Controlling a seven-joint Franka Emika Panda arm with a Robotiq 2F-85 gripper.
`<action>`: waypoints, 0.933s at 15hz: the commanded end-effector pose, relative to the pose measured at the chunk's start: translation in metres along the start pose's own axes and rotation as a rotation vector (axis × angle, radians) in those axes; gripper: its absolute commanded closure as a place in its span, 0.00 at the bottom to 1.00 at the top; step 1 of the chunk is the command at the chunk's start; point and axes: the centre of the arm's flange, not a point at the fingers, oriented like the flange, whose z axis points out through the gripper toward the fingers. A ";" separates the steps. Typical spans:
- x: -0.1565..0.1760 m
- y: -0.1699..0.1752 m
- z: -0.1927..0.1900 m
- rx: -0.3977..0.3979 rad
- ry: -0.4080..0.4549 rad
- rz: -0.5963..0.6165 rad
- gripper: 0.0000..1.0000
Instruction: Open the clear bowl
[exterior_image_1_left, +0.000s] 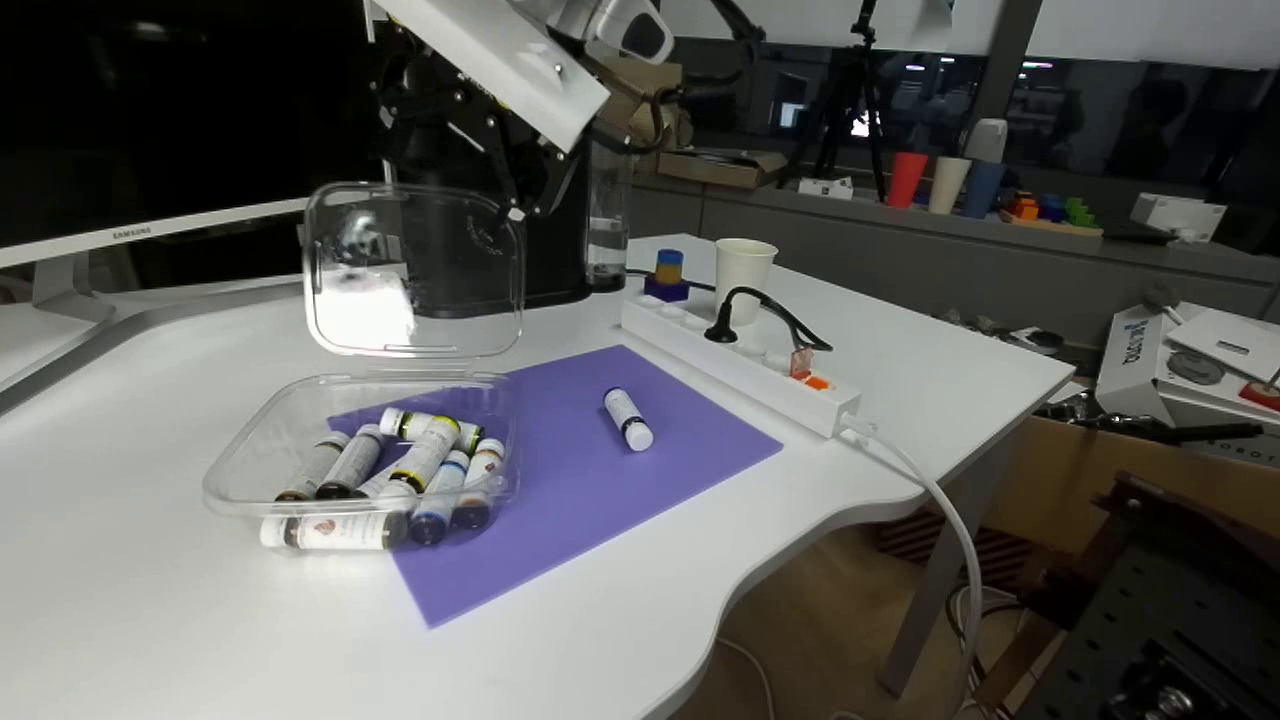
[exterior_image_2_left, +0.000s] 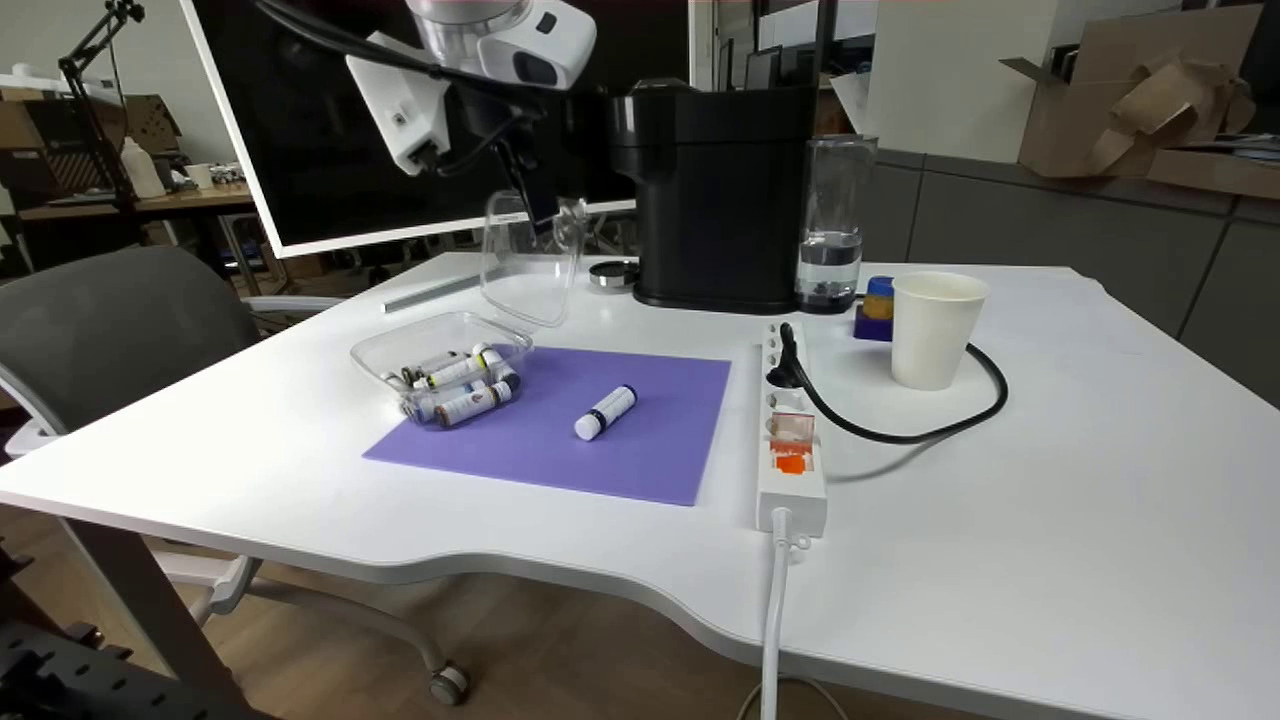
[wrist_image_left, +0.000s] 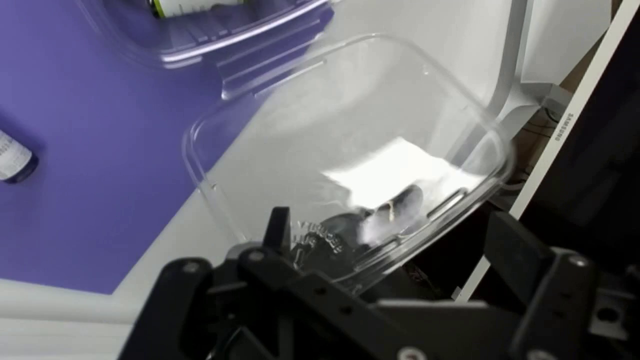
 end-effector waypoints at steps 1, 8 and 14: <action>0.011 -0.001 -0.004 -0.015 0.058 -0.016 0.00; -0.004 0.012 -0.022 -0.248 0.026 -0.063 0.00; -0.039 0.063 -0.034 -0.460 -0.058 -0.117 0.00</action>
